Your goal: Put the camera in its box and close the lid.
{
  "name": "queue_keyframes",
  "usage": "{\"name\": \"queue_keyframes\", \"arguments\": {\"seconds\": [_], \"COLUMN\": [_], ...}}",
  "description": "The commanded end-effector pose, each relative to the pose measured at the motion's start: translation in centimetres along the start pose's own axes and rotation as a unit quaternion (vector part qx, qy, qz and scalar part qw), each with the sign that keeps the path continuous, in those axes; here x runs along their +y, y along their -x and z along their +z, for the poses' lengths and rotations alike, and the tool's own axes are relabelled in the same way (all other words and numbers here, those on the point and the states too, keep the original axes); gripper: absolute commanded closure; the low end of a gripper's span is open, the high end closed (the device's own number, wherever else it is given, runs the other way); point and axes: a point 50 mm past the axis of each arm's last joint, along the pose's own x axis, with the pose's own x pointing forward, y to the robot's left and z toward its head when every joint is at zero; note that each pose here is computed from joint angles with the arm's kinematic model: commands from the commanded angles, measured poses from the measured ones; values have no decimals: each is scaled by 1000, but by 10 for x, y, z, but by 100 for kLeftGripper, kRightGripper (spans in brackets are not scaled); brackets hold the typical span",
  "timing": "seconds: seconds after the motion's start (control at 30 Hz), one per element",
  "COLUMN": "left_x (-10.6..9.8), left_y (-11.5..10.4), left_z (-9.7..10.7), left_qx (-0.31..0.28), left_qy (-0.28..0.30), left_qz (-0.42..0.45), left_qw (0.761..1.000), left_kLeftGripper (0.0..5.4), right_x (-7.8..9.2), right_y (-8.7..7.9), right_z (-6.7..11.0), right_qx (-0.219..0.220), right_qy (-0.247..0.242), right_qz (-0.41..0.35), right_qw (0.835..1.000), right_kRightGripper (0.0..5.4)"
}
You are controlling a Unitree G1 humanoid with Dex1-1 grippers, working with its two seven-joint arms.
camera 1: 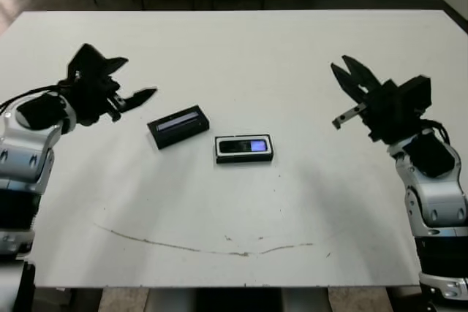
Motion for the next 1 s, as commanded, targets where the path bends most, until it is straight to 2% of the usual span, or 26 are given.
{"name": "queue_keyframes", "arguments": {"seconds": [0.03, 0.17, 0.33, 0.53, 0.73, 0.83, 1.0], "left_x": [3, 3, 1, -3, -9, -12, -18], "left_y": [-6, -15, -20, -23, -25, -25, -27], "left_z": [-8, -16, -21, -32, -42, -43, -47], "left_qx": [-16, -33, -23, 0, 22, 30, 34], "left_qy": [51, 100, 150, 172, 137, 75, 39], "left_qz": [-41, -76, -132, -161, -172, -182, -195], "left_qw": [998, 992, 980, 972, 975, 980, 979], "left_kLeftGripper": [97, 3, 1, 1, 1, 1, 1], "right_x": [2, 1, 1, 3, 4, 4, 4], "right_y": [6, 7, 7, 8, 8, 9, 9], "right_z": [-9, -13, -15, -18, -21, -22, -23], "right_qx": [34, 43, 56, 66, 74, 79, 80], "right_qy": [-1, 9, 17, 33, 36, 36, 37], "right_qz": [11, 26, 32, 36, 44, 42, 45], "right_qw": [999, 999, 998, 997, 996, 995, 995], "right_kRightGripper": [540, 540, 540, 540, 540, 540, 540]}}
